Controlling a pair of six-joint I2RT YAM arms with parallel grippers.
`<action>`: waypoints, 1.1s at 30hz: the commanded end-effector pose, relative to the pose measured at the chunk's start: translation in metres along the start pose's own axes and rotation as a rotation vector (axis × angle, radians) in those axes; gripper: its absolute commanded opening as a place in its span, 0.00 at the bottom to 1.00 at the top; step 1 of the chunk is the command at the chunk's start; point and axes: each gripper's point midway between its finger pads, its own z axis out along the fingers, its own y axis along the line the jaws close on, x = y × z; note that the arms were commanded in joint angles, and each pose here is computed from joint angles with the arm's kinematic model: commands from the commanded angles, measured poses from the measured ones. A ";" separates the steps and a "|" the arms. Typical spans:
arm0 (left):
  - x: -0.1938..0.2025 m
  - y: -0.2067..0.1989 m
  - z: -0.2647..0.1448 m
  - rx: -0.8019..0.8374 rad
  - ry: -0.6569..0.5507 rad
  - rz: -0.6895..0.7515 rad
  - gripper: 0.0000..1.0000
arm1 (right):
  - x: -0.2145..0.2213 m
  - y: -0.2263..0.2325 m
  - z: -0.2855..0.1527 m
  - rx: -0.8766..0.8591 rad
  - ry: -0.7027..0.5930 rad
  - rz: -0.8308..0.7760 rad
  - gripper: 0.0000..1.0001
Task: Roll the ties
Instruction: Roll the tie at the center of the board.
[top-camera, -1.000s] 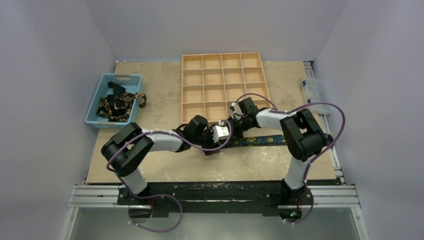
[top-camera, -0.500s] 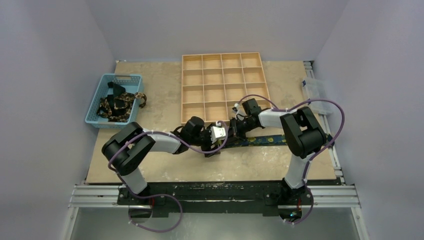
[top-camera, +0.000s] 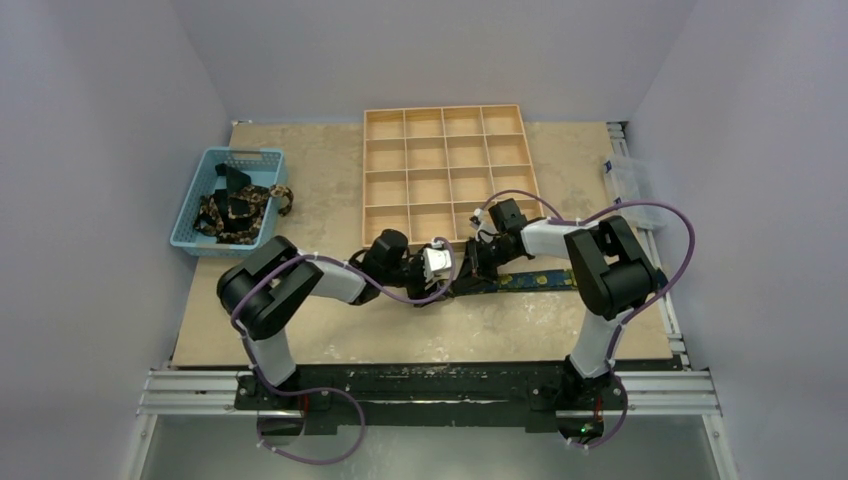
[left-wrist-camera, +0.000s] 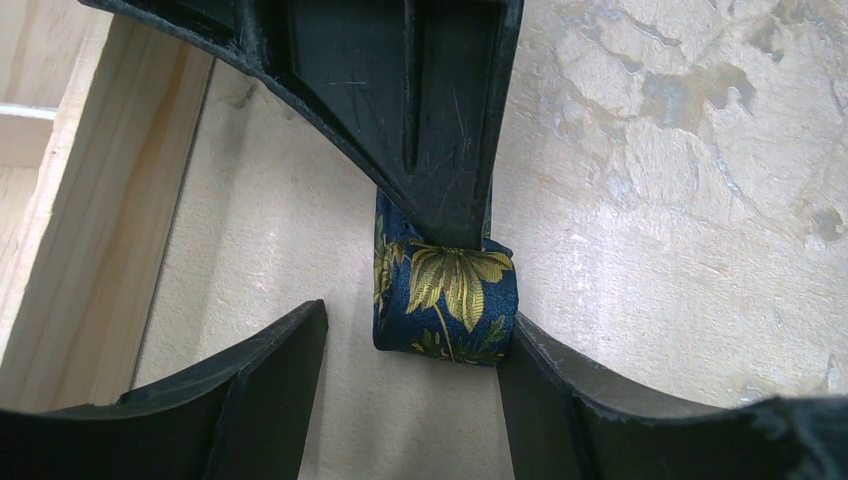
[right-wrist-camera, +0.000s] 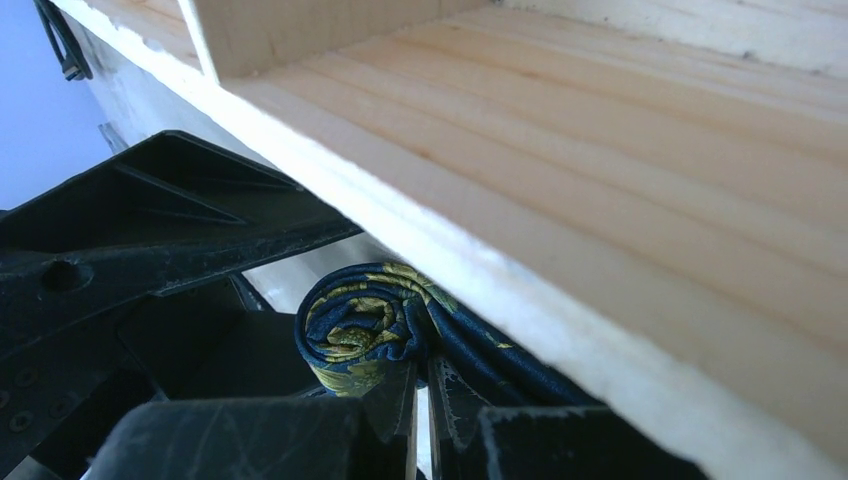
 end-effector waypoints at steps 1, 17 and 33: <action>0.005 -0.008 0.007 0.035 0.007 -0.010 0.61 | 0.020 -0.074 0.004 0.311 0.023 0.075 0.00; 0.000 -0.025 0.021 0.061 0.011 0.021 0.47 | 0.013 -0.073 0.003 0.327 0.009 0.070 0.00; 0.041 -0.028 -0.015 -0.015 0.260 -0.073 0.08 | -0.024 0.031 -0.051 0.107 -0.144 -0.058 0.38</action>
